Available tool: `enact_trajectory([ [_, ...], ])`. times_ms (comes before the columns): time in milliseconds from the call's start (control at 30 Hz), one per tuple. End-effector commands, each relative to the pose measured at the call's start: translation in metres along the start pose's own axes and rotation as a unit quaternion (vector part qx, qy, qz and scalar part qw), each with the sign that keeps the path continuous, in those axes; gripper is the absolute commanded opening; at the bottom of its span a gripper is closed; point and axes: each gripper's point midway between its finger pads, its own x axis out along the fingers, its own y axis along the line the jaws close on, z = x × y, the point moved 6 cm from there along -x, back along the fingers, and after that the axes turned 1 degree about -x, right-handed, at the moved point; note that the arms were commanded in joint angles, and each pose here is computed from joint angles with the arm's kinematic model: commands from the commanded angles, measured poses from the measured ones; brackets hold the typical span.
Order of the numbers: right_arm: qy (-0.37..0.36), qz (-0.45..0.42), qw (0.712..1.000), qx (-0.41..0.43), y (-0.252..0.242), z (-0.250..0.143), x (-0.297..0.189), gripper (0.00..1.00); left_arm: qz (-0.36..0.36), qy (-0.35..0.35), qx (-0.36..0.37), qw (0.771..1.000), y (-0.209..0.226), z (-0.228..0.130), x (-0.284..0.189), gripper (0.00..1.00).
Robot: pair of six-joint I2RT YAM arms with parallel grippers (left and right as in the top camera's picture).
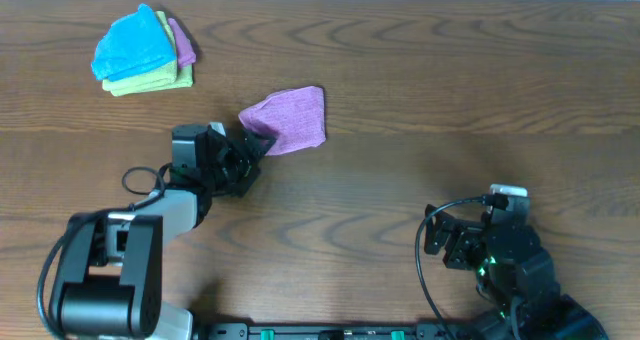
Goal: Fold the cloth
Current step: 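Regrasp the folded cloth with the left gripper and lift it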
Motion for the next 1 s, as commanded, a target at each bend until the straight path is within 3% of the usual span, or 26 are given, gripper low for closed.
enact_trajectory([
  [0,0.006,0.003,1.000,-0.010,0.000,-0.003,0.001,0.99,0.042,-0.022,-0.041,0.998,0.028,0.004,0.012,0.95],
  [333,0.006,0.017,1.000,0.014,0.004,-0.002,0.001,0.99,0.035,-0.055,-0.031,0.997,0.040,0.020,0.033,0.95],
  [700,0.020,0.039,0.999,0.015,0.009,-0.005,0.001,0.99,0.041,-0.052,0.015,0.998,0.028,0.012,0.079,0.95],
  [800,0.022,0.043,0.999,0.015,0.010,-0.005,0.001,0.99,0.050,-0.061,0.025,0.997,0.032,0.014,0.082,1.00],
  [867,0.028,0.050,0.998,0.014,0.011,-0.006,0.001,0.99,0.056,-0.063,0.035,0.996,0.035,0.015,0.085,0.90],
  [967,0.034,0.060,0.998,0.014,0.013,-0.008,0.000,0.99,0.063,-0.059,0.044,0.995,0.040,0.015,0.091,0.86],
])
